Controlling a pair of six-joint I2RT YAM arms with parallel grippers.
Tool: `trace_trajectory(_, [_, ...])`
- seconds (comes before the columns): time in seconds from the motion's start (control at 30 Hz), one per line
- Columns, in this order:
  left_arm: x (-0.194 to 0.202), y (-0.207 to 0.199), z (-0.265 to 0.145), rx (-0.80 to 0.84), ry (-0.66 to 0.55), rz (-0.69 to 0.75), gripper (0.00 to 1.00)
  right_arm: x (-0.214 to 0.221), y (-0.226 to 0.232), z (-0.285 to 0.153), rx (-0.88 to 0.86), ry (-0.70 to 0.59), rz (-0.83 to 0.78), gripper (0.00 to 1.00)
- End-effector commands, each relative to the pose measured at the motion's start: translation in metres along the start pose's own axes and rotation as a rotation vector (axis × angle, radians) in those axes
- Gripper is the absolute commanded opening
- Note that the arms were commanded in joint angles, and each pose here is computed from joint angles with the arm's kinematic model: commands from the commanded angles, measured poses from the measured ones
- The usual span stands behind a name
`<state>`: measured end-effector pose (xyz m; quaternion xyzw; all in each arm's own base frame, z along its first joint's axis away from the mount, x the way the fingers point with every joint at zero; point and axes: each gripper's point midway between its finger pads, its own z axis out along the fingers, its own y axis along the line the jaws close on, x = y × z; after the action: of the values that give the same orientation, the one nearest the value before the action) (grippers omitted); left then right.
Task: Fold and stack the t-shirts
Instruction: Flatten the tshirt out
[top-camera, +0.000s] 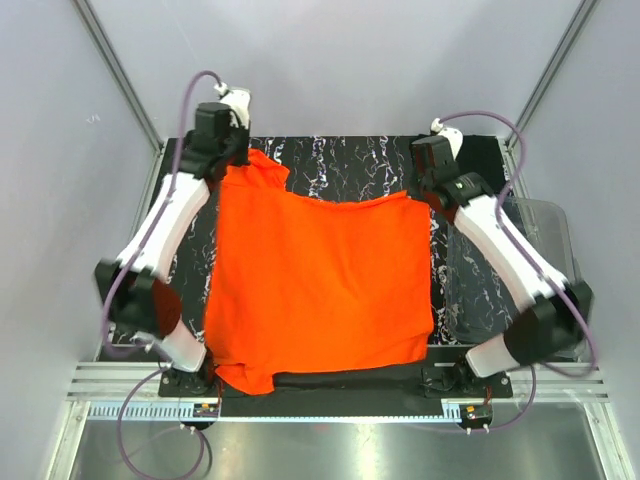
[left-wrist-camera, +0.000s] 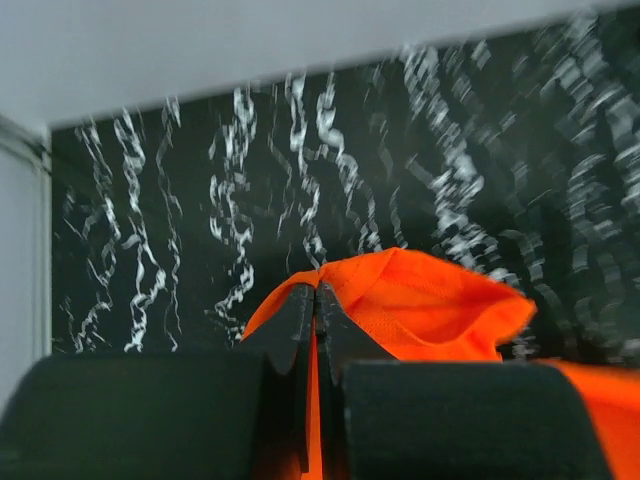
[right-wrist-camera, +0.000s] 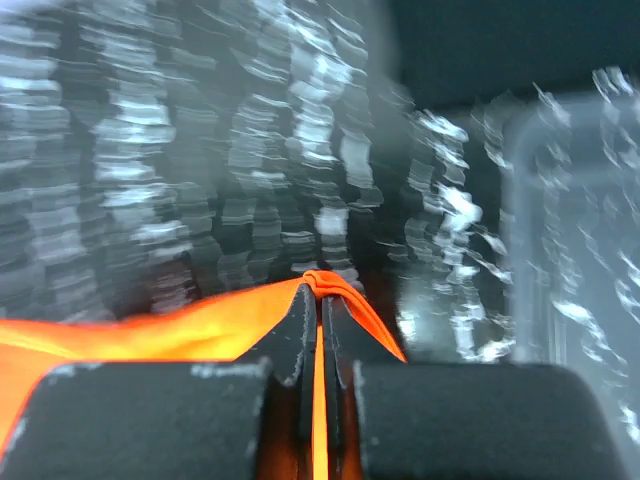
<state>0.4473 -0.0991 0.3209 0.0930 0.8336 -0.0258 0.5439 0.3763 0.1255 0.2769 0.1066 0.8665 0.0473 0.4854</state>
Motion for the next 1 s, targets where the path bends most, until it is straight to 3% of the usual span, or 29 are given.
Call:
trace_trajectory(0.0, [-0.007,0.017,0.056,-0.036,-0.062,0.048,0.0,0.009,-0.032,0.069,0.09,0.04,0.057,0.0])
trace_trajectory(0.07, [0.001,0.023,0.09,-0.048,-0.032,0.036,0.0,0.008,-0.045,0.098,0.122,0.062,0.035,0.0])
trace_trajectory(0.2, [0.037,0.023,0.174,-0.028,0.041,0.002,0.0,0.051,-0.071,0.164,0.179,0.219,0.027,0.0])
trace_trajectory(0.37, [0.044,0.01,0.208,0.047,0.037,-0.055,0.0,0.071,-0.08,0.2,0.162,0.299,0.024,0.0])
trace_trajectory(0.5, [0.056,0.008,0.212,0.058,0.059,-0.111,0.0,0.074,-0.086,0.212,0.145,0.327,0.05,0.0])
trace_trajectory(0.77, [0.056,0.022,0.167,0.041,0.076,-0.201,0.0,0.081,-0.074,0.202,0.054,0.432,0.082,0.0])
trace_trajectory(0.97, [0.097,0.031,0.133,0.037,0.226,-0.32,0.0,0.097,-0.063,0.172,0.0,0.527,0.149,0.0])
